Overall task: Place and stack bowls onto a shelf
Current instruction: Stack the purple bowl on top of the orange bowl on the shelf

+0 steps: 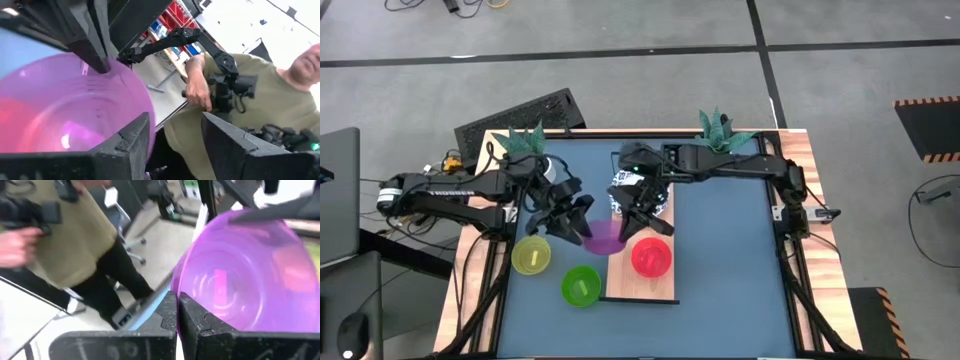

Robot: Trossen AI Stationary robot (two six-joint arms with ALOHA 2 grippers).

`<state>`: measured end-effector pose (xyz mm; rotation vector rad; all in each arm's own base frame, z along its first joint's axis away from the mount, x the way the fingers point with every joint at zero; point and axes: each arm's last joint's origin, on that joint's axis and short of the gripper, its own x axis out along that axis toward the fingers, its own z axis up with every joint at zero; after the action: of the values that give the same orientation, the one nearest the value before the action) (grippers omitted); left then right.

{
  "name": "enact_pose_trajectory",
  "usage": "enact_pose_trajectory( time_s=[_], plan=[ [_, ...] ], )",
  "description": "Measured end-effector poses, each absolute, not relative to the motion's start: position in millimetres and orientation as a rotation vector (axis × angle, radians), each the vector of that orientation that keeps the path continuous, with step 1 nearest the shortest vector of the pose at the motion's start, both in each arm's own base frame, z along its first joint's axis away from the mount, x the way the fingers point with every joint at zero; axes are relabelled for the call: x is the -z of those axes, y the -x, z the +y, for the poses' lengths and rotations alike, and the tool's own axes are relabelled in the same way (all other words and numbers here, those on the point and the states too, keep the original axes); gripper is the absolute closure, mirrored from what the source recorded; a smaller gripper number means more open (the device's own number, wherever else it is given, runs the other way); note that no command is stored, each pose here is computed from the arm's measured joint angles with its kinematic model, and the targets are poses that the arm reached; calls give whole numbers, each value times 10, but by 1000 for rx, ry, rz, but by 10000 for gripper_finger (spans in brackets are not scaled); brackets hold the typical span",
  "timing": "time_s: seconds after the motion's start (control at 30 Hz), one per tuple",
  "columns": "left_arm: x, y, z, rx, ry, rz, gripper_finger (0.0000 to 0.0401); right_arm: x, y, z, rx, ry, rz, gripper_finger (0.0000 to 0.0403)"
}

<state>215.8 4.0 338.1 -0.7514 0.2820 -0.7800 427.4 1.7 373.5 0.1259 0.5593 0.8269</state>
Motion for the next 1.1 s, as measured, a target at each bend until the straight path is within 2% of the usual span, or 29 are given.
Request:
enact_pose_trajectory(
  time_s=[0.2,0.37,0.6,0.7,0.93,1.1],
  plan=[
    [-3396,-2144,122,771,764,273,241,-3666,-4195,98,-785,-108,676,382],
    [-3395,-2141,174,755,790,278,241,-3556,-4040,237,-702,-37,888,382],
    [-3402,-2132,189,772,801,288,241,-3499,-3687,614,-520,415,1213,382],
    [-3402,-2132,189,773,794,285,241,-3544,-3563,793,-501,491,1253,382],
    [-3403,-2133,190,773,759,268,241,-3919,-3112,903,-287,355,1208,382],
    [-3401,-2148,205,709,682,202,241,-4090,-2607,908,-121,263,1140,382]
  ],
)
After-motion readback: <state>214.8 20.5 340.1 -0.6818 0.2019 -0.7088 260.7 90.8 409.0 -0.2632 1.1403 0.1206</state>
